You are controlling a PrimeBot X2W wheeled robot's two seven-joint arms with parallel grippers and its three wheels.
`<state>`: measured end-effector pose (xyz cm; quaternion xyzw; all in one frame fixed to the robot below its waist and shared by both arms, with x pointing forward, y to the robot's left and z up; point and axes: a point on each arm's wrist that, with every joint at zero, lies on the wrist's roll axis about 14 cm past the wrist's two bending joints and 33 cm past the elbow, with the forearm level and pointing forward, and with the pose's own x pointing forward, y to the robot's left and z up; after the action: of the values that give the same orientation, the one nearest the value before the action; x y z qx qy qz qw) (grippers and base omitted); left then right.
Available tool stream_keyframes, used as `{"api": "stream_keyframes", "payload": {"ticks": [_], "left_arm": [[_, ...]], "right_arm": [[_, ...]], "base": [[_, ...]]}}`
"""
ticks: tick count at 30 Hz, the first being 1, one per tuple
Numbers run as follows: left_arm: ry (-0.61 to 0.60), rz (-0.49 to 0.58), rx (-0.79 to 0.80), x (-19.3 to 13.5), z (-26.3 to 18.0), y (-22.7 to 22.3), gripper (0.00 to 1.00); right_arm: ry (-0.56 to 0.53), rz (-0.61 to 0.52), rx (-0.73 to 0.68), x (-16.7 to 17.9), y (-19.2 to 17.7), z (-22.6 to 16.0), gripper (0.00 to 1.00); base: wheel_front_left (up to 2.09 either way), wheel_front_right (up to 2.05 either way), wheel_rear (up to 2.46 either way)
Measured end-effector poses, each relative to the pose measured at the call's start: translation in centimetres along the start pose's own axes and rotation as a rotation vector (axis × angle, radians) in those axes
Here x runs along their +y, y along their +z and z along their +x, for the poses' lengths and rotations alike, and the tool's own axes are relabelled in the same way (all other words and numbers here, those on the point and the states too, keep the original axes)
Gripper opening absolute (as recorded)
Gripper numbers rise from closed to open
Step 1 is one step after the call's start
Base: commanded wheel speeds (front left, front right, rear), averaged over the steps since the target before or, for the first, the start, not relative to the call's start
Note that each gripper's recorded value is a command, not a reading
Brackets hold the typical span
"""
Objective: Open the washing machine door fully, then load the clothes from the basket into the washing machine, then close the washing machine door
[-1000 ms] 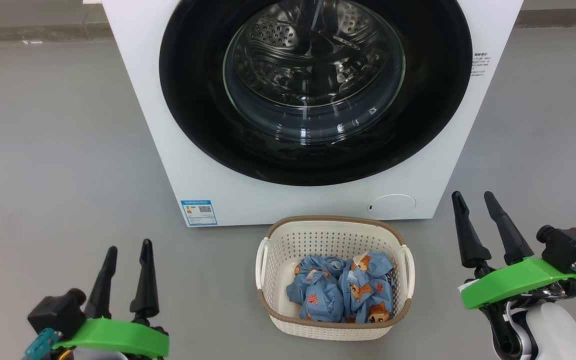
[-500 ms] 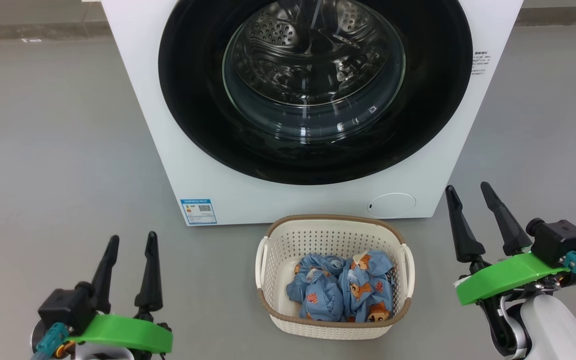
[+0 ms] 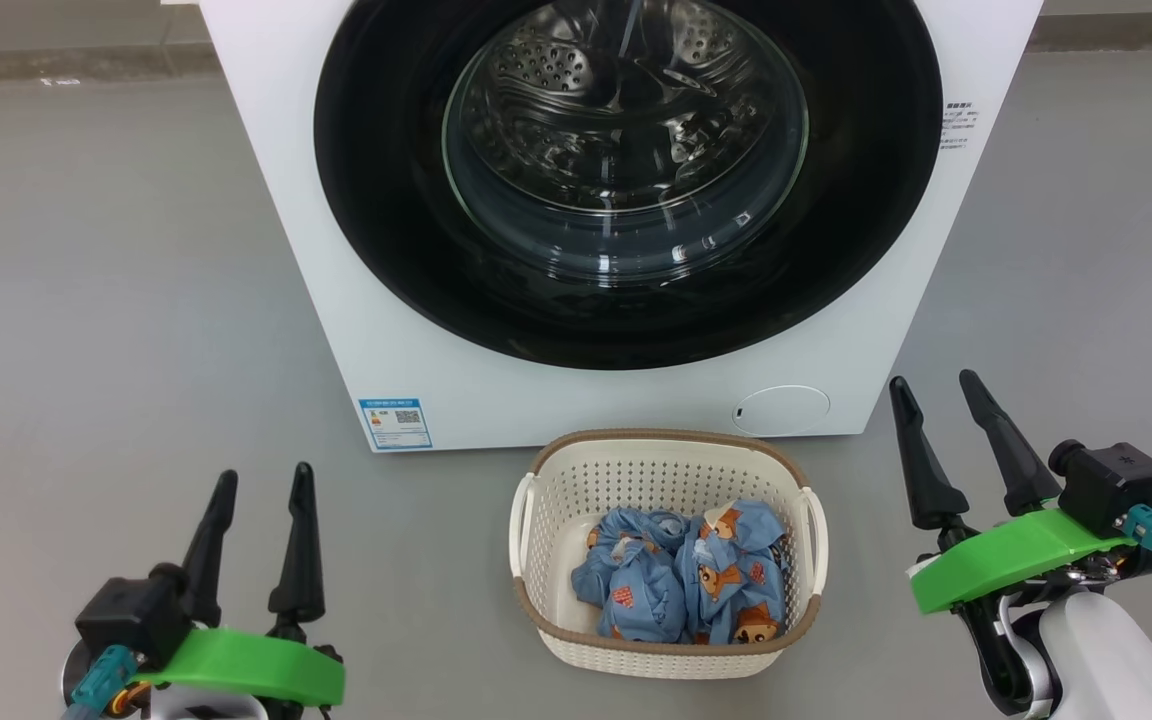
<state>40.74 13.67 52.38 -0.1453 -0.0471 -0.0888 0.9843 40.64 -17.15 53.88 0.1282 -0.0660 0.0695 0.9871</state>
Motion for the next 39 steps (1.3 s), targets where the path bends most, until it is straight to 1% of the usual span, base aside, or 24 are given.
{"api": "stream_keyframes", "payload": {"ticks": [26, 39], "left_arm": [[0.009, 0.007, -0.008, 0.16, 0.04, 0.07, 1.0], [0.016, 0.006, 0.014, 0.4, -0.13, -0.6, 1.0]], "right_arm": [[-0.007, 0.003, 0.016, -0.16, -0.53, -0.09, 1.0], [-0.008, 0.005, 0.015, -0.13, -0.5, -0.13, 1.0]], "base": [[0.0, 0.0, 0.0], [0.05, 0.05, -0.1]]}}
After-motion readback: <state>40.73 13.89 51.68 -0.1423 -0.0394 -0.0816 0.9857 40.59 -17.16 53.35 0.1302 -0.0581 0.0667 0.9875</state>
